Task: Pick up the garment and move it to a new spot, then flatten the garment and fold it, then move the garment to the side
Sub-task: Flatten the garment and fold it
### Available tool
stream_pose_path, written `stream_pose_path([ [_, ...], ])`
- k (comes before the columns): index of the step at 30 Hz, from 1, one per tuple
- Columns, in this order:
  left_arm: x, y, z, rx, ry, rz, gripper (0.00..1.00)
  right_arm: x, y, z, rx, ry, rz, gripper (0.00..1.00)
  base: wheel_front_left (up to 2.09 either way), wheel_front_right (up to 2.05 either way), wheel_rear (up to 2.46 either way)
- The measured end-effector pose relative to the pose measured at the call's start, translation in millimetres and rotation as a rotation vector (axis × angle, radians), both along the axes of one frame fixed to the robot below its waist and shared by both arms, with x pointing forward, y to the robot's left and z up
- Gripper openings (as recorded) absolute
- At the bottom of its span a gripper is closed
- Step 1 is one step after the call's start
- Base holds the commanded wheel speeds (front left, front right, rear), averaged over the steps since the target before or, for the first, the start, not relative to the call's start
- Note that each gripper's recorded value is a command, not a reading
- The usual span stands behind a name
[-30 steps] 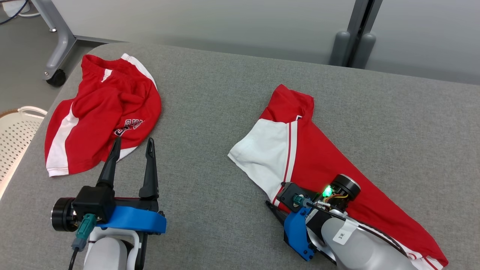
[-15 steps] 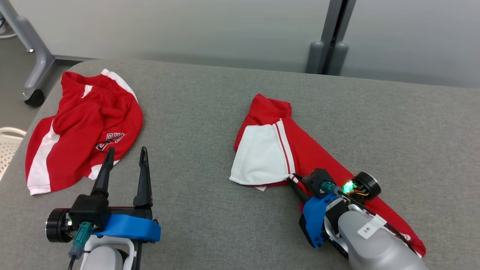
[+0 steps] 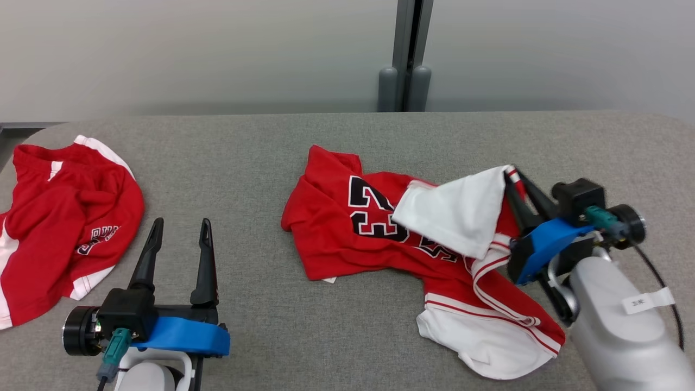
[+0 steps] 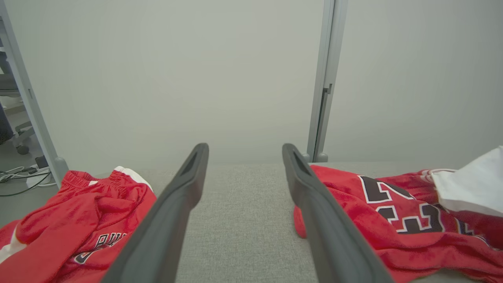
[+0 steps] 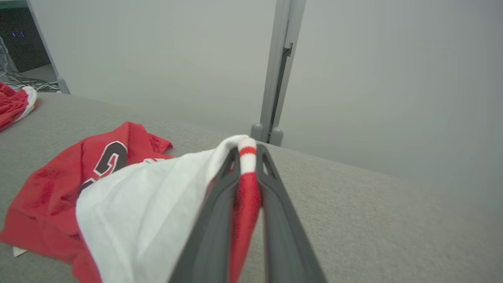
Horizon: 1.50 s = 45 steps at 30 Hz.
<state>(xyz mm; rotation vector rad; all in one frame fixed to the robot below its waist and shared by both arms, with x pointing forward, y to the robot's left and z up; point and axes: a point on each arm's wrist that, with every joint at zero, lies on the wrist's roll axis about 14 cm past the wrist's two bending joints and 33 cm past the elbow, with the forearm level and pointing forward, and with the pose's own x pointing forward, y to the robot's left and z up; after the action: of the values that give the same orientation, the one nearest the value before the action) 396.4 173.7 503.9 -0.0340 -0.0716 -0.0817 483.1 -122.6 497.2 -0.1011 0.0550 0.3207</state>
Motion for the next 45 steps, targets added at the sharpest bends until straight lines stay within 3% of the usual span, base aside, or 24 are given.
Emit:
stream_pose_path([
  [12, 15, -2, -9, -0.002, 0.022, -0.01, 1.0, 42, -119, 6, -0.013, 0.019, -0.277, 0.0, 0.0, 0.0, 0.0],
  [27, 33, 9, -28, 0.004, 0.066, 0.017, 1.0, 101, -172, 21, -0.014, -0.004, -0.431, 0.0, 0.0, 0.0, 0.0],
  [29, 34, 10, -30, 0.005, 0.071, 0.019, 1.0, 102, -171, 12, -0.018, 0.018, -0.435, 1.0, 0.0, 0.0, 0.0],
  [35, 37, 5, -30, 0.001, 0.071, 0.004, 1.0, 98, -166, 9, -0.028, 0.022, -0.432, 1.0, 0.0, 0.0, 0.0],
  [45, 31, -5, -18, -0.009, 0.041, -0.018, 1.0, 47, -169, 15, -0.067, -0.034, -0.429, 1.0, 0.0, 0.0, 0.0],
])
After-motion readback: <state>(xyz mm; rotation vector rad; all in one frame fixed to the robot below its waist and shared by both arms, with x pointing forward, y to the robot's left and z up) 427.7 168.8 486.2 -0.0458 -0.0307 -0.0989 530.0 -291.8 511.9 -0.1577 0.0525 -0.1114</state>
